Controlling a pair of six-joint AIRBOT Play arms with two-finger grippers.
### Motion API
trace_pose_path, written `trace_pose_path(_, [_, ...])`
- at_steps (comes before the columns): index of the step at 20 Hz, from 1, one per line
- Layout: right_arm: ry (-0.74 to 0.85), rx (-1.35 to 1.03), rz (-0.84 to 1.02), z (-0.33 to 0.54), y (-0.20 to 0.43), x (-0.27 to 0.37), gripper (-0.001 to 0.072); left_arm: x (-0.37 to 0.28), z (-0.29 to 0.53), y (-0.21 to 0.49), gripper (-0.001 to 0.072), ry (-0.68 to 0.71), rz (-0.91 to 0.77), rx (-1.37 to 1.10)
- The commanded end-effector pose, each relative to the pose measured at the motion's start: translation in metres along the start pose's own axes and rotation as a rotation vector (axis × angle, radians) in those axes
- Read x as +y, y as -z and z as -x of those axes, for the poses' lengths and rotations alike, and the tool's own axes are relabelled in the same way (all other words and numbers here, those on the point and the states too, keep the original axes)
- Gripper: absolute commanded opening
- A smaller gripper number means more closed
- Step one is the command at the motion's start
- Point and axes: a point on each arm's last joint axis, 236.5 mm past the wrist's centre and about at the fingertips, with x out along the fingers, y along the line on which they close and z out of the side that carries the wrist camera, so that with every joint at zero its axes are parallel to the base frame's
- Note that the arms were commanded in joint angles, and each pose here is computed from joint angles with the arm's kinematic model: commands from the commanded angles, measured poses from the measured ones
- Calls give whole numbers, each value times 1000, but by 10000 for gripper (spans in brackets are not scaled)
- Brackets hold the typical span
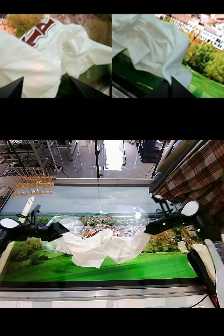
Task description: Fold the clothes and pants, and hang the long-sleeved shirts on hangers.
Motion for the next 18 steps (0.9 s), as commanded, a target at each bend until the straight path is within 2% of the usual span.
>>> trace_pose_path(1, [-31,78,-72,-39,38,-6,13,46,-23,58,606,-128,73,204])
trace_pose_path(4, [-27,70,-73,-39,37,-6,13,42,-49,98,606,-96,110,229])
trace_pose_path(5, [-26,65,-72,-39,36,-6,14,34,-57,108,582,-71,107,226])
trace_pose_path(6, [-25,62,-73,-39,35,-6,14,22,-62,118,528,-35,99,239])
trace_pose_path(8, [-25,62,-73,-39,35,-6,14,-5,-71,135,504,21,67,269])
trace_pose_path(13, [-47,53,-81,-39,32,-1,15,-2,-91,127,503,-72,111,198])
trace_pose_path(18, [-48,51,-82,-39,32,-1,15,17,-86,137,504,-157,115,238])
